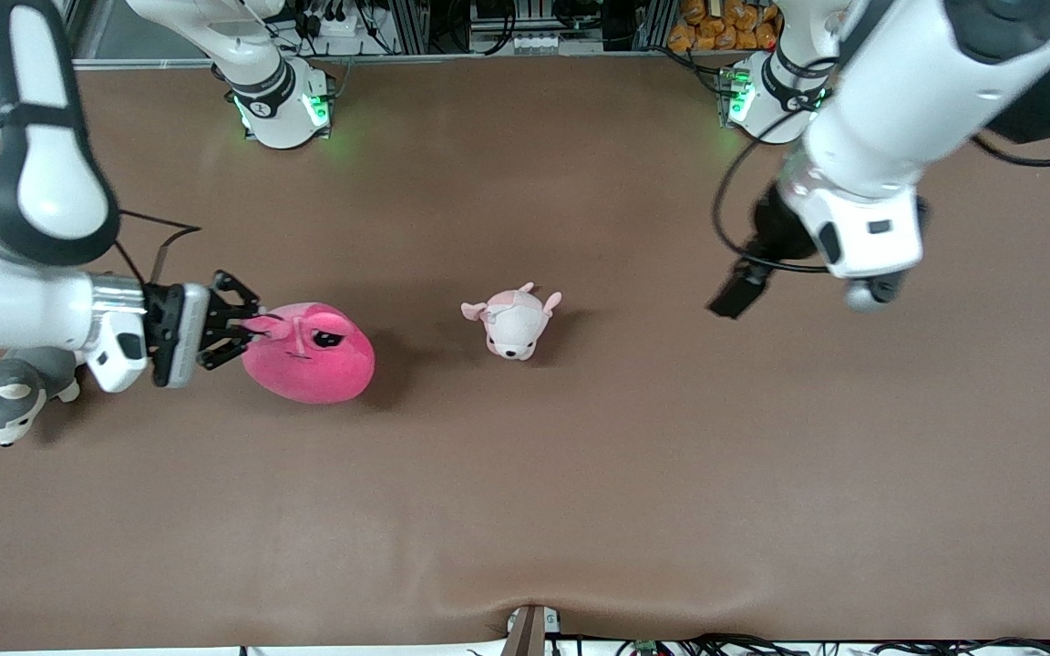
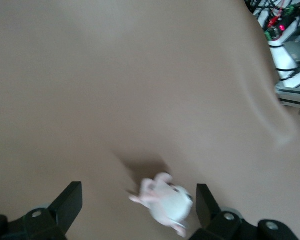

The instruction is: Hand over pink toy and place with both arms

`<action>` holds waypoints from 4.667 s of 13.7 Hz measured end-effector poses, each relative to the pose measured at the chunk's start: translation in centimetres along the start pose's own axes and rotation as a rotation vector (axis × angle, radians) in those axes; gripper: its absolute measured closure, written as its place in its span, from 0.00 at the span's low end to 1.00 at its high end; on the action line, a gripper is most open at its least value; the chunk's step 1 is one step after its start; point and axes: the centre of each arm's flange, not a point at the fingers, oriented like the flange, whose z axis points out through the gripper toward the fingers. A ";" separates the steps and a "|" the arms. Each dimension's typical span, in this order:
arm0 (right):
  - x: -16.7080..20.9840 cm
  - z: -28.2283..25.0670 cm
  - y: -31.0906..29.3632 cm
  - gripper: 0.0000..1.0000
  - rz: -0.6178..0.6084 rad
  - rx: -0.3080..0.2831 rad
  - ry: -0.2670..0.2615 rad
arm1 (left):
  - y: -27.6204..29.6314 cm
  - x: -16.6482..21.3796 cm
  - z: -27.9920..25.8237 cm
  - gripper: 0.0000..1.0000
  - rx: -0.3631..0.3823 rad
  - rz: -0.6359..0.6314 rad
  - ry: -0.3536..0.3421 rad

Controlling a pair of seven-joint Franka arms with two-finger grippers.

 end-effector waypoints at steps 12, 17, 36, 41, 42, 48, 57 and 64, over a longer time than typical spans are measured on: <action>-19.8 -1.1 8.4 0.84 -0.240 0.067 0.039 | -9.5 11.0 -4.5 0.00 0.142 0.545 0.006; -19.9 -3.6 8.8 0.36 -0.221 0.030 -0.036 | -16.7 12.3 -5.5 0.00 0.176 0.646 -0.024; -4.4 -13.7 -6.6 0.00 0.579 -0.337 -0.232 | -18.7 11.5 -6.0 0.00 0.104 0.760 0.031; -3.5 -16.5 -9.8 0.00 0.753 -0.457 -0.206 | -18.6 11.6 -6.6 0.00 0.090 0.776 0.050; -3.4 -16.8 -10.3 0.00 0.804 -0.476 -0.192 | -18.6 11.6 -6.8 0.00 0.088 0.786 0.052; -0.8 -17.7 -12.4 0.00 1.152 -0.586 -0.130 | -18.7 11.7 -7.7 0.00 0.077 0.802 0.068; -0.8 -21.5 -14.8 0.00 1.224 -0.683 -0.082 | -18.5 11.6 -7.9 0.00 0.075 0.804 0.070; -0.6 -21.4 -15.1 0.00 1.226 -0.684 -0.086 | -18.9 11.6 -7.7 0.00 0.092 0.801 0.045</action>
